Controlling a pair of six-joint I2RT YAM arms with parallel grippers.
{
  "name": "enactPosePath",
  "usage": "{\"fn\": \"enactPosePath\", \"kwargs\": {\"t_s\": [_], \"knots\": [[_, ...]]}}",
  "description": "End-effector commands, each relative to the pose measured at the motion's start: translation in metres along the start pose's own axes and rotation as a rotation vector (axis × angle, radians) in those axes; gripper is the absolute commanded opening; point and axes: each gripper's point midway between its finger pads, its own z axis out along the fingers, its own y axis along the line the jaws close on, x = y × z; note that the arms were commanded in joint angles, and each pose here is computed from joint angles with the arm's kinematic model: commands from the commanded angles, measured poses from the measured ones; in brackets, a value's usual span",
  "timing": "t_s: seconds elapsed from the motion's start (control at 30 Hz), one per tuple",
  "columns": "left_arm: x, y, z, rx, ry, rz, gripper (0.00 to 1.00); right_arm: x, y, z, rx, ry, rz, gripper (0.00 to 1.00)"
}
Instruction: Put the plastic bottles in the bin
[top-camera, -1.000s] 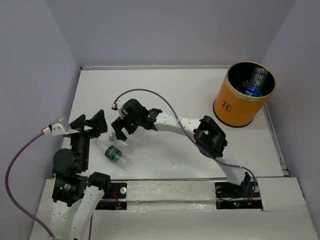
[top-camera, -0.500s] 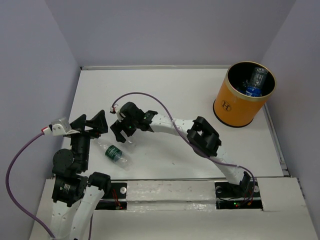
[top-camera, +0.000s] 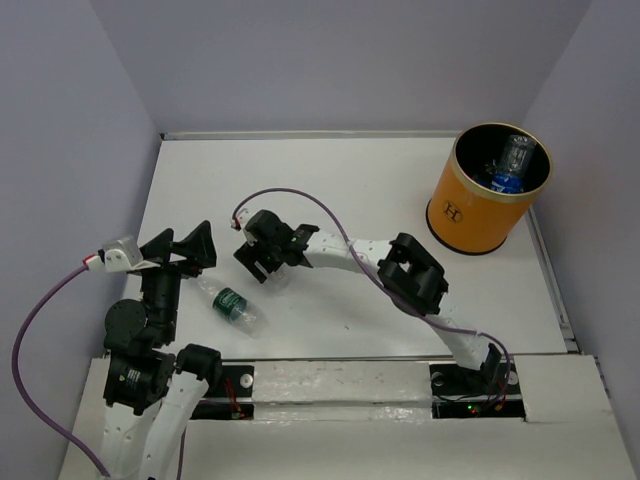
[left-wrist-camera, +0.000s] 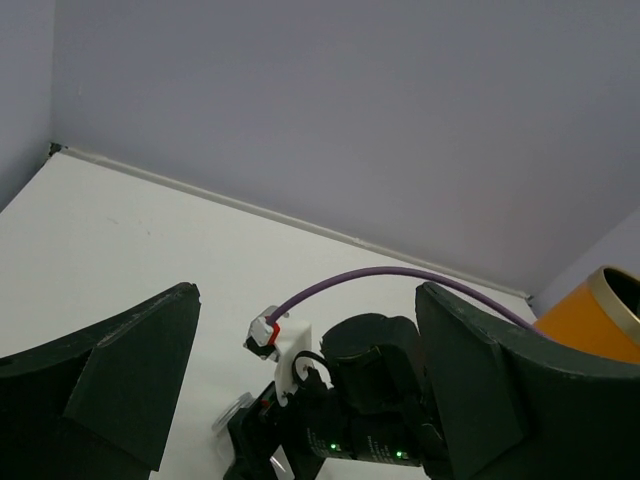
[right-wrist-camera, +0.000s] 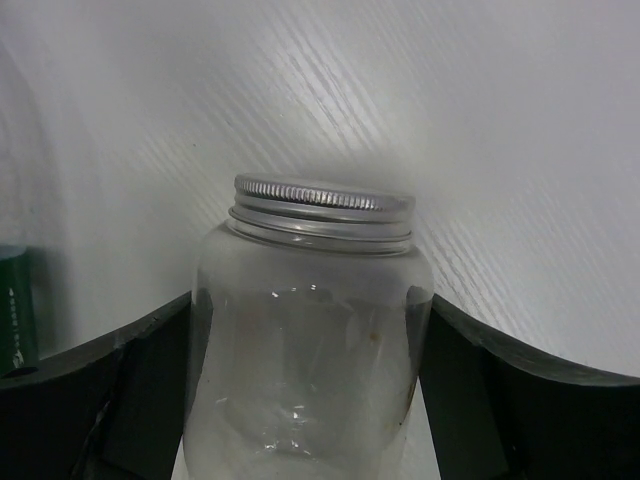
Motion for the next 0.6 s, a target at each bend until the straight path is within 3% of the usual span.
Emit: {"fn": "enactPosePath", "kwargs": {"t_s": [0.0, 0.17, 0.2, 0.27, 0.3, 0.33, 0.4, 0.43, 0.5, 0.53, 0.57], "knots": [[-0.015, -0.009, -0.002, 0.041, -0.049, -0.017, 0.99, -0.042, -0.017, -0.04, 0.107, -0.135, -0.015, 0.53], [-0.016, -0.01, -0.004, 0.049, -0.052, -0.02, 0.99, -0.082, -0.054, -0.097, 0.259, -0.279, 0.016, 0.5], [-0.016, -0.012, -0.005, 0.058, -0.052, -0.024, 0.99, -0.103, -0.065, -0.132, 0.295, -0.351, 0.034, 0.5], [-0.015, -0.015, -0.005, 0.073, -0.049, -0.029, 0.99, -0.11, -0.114, -0.17, 0.436, -0.406, 0.06, 0.49], [-0.016, -0.016, -0.007, 0.081, -0.051, -0.031, 0.99, -0.128, -0.132, -0.217, 0.482, -0.491, 0.093, 0.49], [-0.015, -0.018, -0.007, 0.09, -0.047, -0.031, 0.99, -0.124, -0.177, -0.244, 0.588, -0.524, 0.149, 0.49], [-0.017, -0.02, -0.01, 0.105, -0.055, -0.037, 0.99, -0.125, -0.222, -0.297, 0.686, -0.6, 0.225, 0.49], [-0.018, -0.021, -0.011, 0.112, -0.056, -0.038, 0.99, -0.132, -0.244, -0.348, 0.759, -0.705, 0.278, 0.49], [-0.021, -0.022, -0.014, 0.122, -0.068, -0.044, 0.99, -0.11, -0.308, -0.416, 0.942, -0.804, 0.374, 0.47], [-0.022, -0.024, -0.016, 0.128, -0.071, -0.049, 0.99, -0.095, -0.33, -0.425, 1.006, -0.79, 0.408, 0.46], [-0.022, -0.025, -0.017, 0.139, -0.069, -0.052, 0.99, -0.075, -0.36, -0.463, 1.115, -0.816, 0.468, 0.46]]}}
